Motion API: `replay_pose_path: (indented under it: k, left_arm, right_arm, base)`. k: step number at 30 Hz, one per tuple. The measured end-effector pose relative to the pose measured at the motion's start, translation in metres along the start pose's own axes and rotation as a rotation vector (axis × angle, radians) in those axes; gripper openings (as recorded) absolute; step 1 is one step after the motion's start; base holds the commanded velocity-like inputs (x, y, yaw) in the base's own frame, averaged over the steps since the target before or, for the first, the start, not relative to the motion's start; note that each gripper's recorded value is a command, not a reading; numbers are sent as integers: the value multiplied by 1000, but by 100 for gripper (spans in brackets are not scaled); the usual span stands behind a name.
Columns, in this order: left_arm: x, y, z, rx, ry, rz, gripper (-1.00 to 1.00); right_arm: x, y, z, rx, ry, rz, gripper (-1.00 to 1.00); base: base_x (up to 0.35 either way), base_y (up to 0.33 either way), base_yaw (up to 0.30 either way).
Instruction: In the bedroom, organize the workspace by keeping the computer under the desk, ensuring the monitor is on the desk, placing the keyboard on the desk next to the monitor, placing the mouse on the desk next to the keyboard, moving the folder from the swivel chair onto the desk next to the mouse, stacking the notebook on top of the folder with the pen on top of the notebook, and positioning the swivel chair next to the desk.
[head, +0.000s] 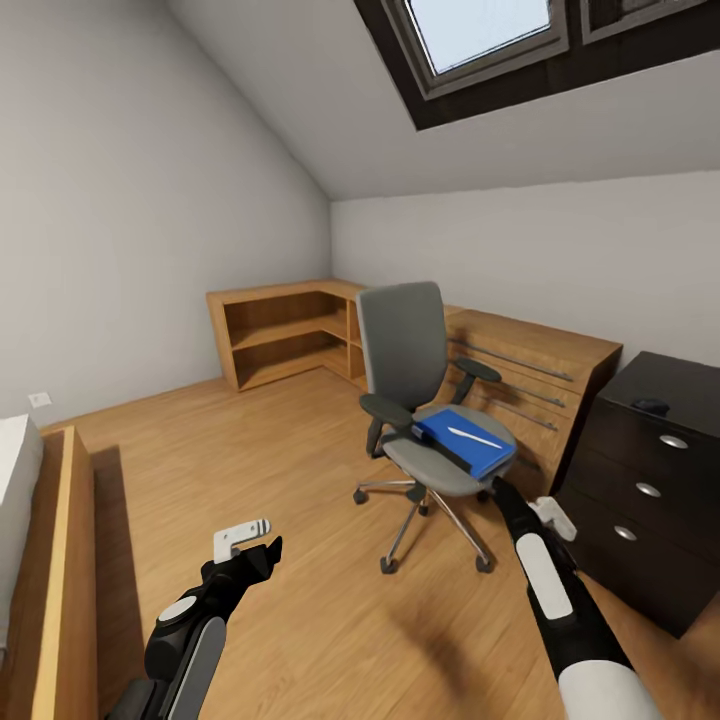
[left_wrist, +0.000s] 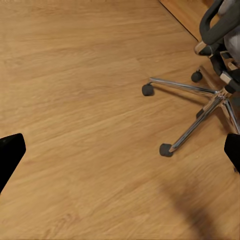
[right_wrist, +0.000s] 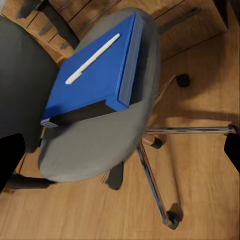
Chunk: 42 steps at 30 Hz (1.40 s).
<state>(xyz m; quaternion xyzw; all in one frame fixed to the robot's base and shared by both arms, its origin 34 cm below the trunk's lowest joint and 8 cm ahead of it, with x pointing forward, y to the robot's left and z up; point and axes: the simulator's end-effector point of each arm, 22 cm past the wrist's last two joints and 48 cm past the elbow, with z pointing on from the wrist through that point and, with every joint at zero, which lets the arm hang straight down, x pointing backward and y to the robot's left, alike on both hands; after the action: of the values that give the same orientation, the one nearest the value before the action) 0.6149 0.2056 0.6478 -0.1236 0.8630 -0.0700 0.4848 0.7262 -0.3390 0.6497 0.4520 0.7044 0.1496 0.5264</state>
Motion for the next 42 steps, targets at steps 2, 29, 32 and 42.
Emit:
replay_pose_path:
  k: [2, 29, 32, 42]
  left_arm:
    - [-4, -1, -2, 0, 0, 0, 100]
    - [-46, -15, -20, -6, 20, 3, 100]
    - [-51, -17, -22, -6, 20, 3, 100]
    - [-66, -22, -28, -8, 25, 3, 100]
  right_arm:
    - [-9, 9, -15, 11, -28, -4, 100]
    - [-48, 72, -75, -29, -73, -21, 100]
    - [-48, 80, -78, -38, -67, -28, 100]
    - [-54, 97, -83, -42, -58, -39, 100]
  base:
    - [0, 0, 0]
    - [0, 0, 0]
    - [0, 0, 0]
    - [0, 0, -82]
